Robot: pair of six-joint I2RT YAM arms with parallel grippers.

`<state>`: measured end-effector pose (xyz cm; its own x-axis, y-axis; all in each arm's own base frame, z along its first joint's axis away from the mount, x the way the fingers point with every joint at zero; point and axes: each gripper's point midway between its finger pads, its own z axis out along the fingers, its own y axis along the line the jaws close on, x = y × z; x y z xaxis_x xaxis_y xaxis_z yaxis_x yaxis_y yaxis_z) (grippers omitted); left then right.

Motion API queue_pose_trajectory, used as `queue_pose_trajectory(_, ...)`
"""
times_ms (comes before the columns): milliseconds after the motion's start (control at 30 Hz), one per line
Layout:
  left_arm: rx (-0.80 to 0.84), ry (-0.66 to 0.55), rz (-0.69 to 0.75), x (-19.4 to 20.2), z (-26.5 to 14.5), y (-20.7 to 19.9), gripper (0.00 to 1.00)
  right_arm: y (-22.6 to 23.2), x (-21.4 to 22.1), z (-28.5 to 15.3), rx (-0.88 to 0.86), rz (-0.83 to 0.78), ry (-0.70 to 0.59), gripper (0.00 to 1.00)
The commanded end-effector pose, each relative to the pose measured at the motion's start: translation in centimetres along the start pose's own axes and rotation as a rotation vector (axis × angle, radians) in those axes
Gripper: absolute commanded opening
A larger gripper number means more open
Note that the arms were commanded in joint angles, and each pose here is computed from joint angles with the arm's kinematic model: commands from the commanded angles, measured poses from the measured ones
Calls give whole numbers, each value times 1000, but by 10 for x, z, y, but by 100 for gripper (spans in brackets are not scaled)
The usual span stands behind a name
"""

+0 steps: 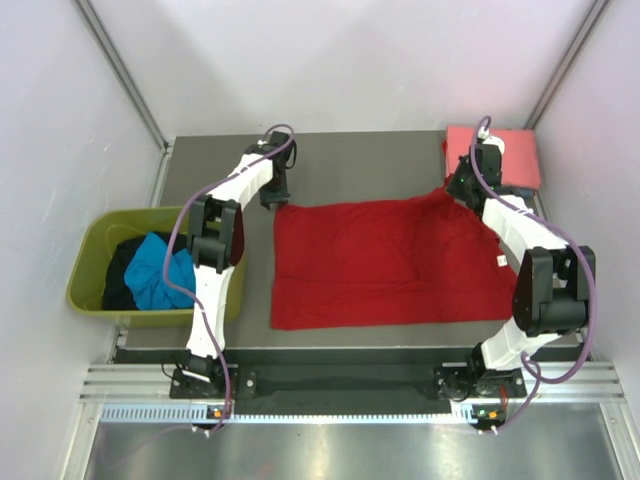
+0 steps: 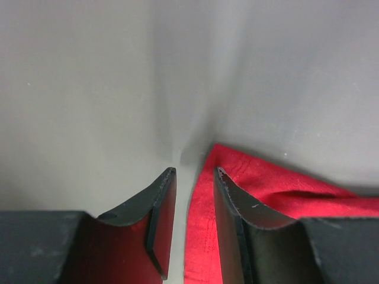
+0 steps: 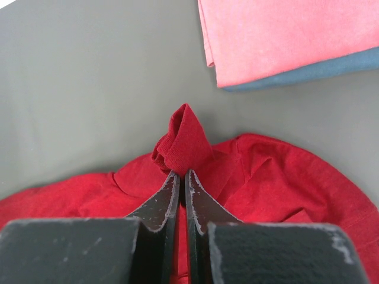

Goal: Fold and stack the t-shirts
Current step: Fold the tshirt

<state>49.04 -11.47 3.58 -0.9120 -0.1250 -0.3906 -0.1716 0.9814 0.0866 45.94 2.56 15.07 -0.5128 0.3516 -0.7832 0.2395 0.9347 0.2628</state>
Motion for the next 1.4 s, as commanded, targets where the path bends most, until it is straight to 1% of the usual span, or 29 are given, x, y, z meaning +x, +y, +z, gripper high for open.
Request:
queue_pose_trajectory(0, 40, -88, -23, -26, -43, 1, 37, 5, -24, -11, -28, 10, -73, 0)
queue_pose_trajectory(267, 47, -77, -16, -22, -40, -1, 38, 7, -22, -9, -36, 15, -68, 0)
queue_pose_trajectory(467, 73, -23, -17, -9, -22, -9, 38, 6, -23, -11, -36, 16, -73, 0)
queue_pose_trajectory(700, 25, -3, -11, -2, -3, -3, 37, 6, -24, -12, -32, 9, -76, 0)
queue_pose_trajectory(933, 15, 65, -4, 20, 23, -2, 36, 7, -25, -11, -38, 10, -77, 0)
queue_pose_trajectory(1000, 26, 74, -2, 23, 27, -4, 34, 7, -27, -12, -37, 11, -83, 0)
queue_pose_trajectory(1067, 29, 78, -2, 23, 27, -5, 28, 8, -29, -13, -37, 10, -84, 0)
queue_pose_trajectory(1133, 48, 74, -4, 20, 24, -9, 12, 7, -30, -14, -35, 5, -87, 0)
queue_pose_trajectory(1200, 62, 62, -8, 14, 18, -11, 0, 5, -31, -15, -23, -3, -90, 0)
queue_pose_trajectory(1367, 77, 27, -5, 1, -6, -10, 0, -11, -35, -20, 29, -19, -102, 0)
